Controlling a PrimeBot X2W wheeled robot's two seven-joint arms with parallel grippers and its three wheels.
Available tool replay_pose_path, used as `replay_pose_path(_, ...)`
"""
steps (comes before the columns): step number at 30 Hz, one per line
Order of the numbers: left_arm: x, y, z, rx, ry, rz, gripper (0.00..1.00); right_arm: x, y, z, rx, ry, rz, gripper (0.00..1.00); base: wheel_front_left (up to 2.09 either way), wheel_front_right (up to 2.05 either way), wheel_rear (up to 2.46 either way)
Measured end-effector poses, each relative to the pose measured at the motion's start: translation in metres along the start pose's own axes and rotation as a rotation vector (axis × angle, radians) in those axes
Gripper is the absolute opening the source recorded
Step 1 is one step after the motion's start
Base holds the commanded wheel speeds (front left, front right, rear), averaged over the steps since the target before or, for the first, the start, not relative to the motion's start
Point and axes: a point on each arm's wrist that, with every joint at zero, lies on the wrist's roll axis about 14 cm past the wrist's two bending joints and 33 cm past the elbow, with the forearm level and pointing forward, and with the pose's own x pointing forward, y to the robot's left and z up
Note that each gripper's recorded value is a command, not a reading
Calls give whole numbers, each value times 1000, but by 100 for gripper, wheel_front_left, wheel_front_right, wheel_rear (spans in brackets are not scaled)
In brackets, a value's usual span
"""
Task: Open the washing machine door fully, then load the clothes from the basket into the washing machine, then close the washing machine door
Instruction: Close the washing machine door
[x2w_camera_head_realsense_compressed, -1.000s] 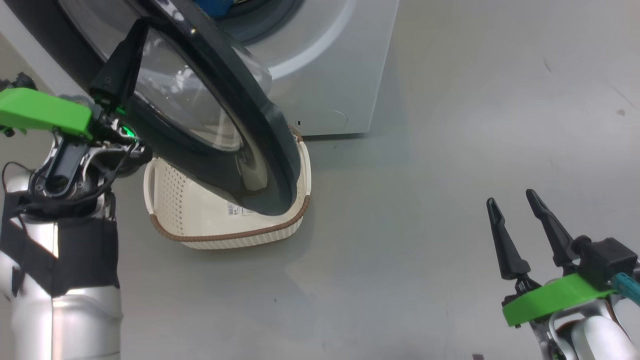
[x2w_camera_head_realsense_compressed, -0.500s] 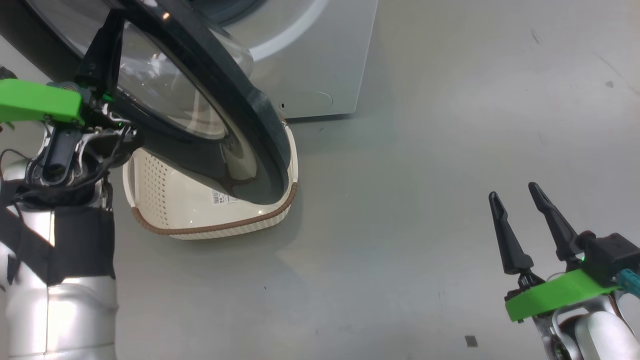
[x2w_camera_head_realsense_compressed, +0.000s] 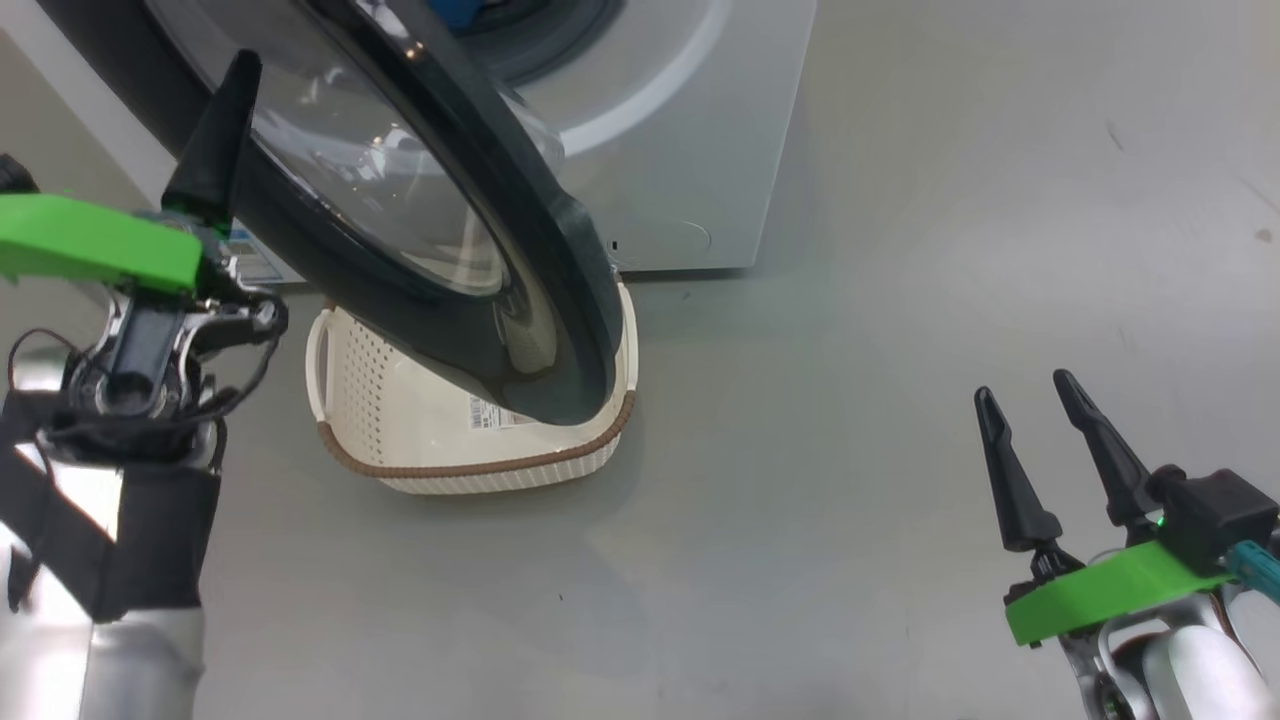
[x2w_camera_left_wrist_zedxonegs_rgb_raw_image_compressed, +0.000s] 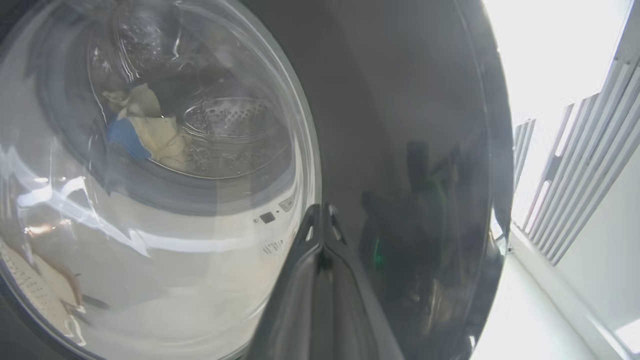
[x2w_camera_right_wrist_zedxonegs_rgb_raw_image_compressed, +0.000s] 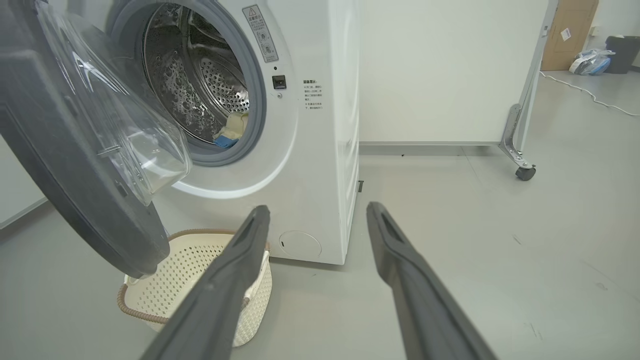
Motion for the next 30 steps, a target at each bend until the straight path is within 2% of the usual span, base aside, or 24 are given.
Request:
replay_pose_path(2,-9,-3,5,86,-15,2,0,1,4,4,1,-15,10,100,0,0,0)
replay_pose_path(8,-44,2,10,457,0,36,0,1,13,14,4,-47,35,100,0,0,0)
replay_pose_path(9,-44,2,10,457,0,36,0,1,13,14,4,-47,35,100,0,0,0)
replay_pose_path(17,-91,19,27,789,-52,73,0,-9,21,19,15,-62,46,100,0,0,0)
replay_pose_path(19,-103,26,32,899,-56,99,59,-10,22,24,13,-78,48,100,0,0,0)
replay_pose_path(20,-106,28,32,934,-53,112,84,-10,22,26,13,-82,48,100,0,0,0)
replay_pose_path(21,-110,31,32,971,-51,124,98,-11,22,27,12,-86,48,100,0,0,0)
replay_pose_path(26,-130,42,35,1135,-45,199,100,-17,22,25,17,-79,40,100,0,0,0)
replay_pose_path(30,-147,48,35,1191,-56,253,100,-21,19,26,20,-83,28,100,0,0,0)
